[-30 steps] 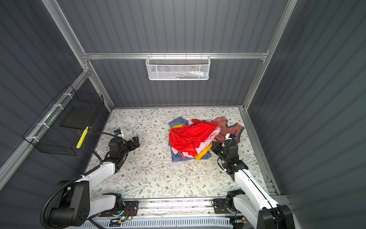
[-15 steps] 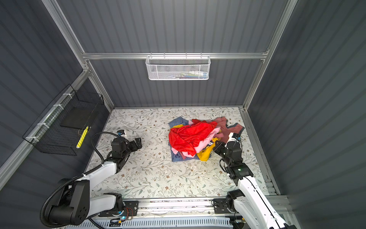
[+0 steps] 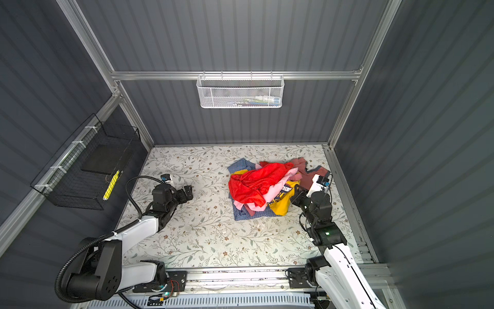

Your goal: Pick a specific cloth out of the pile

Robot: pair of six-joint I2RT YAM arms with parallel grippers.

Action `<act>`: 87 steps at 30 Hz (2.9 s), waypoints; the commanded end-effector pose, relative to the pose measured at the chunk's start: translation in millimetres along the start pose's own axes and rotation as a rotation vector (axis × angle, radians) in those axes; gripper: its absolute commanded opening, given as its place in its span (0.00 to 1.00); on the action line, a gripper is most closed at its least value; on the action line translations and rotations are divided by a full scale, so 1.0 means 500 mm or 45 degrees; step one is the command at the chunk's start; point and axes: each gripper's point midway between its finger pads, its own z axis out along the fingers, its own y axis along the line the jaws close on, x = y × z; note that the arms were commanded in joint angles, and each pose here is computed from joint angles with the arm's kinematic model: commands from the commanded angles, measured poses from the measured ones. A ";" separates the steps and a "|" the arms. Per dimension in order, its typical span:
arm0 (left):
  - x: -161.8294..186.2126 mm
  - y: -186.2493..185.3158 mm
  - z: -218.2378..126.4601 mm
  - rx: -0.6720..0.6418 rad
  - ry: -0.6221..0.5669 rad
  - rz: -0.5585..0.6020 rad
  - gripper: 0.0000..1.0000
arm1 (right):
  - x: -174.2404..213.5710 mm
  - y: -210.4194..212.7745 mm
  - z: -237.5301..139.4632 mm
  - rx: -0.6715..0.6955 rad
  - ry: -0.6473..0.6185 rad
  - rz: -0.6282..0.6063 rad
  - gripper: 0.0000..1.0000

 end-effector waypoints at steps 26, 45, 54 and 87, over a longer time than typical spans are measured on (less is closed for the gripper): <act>0.007 -0.045 0.023 0.023 0.103 0.080 1.00 | -0.083 0.226 0.023 -0.405 -0.011 -0.404 0.00; 0.024 -0.054 0.021 0.049 0.132 0.104 1.00 | 0.138 0.334 0.248 -0.426 0.509 -0.635 0.00; 0.030 -0.052 0.015 0.050 0.137 0.091 1.00 | 0.247 0.334 0.333 -0.408 0.731 -0.638 0.00; 0.026 -0.041 0.004 0.010 0.134 0.102 1.00 | 0.235 0.362 0.319 -0.359 0.729 -0.882 0.95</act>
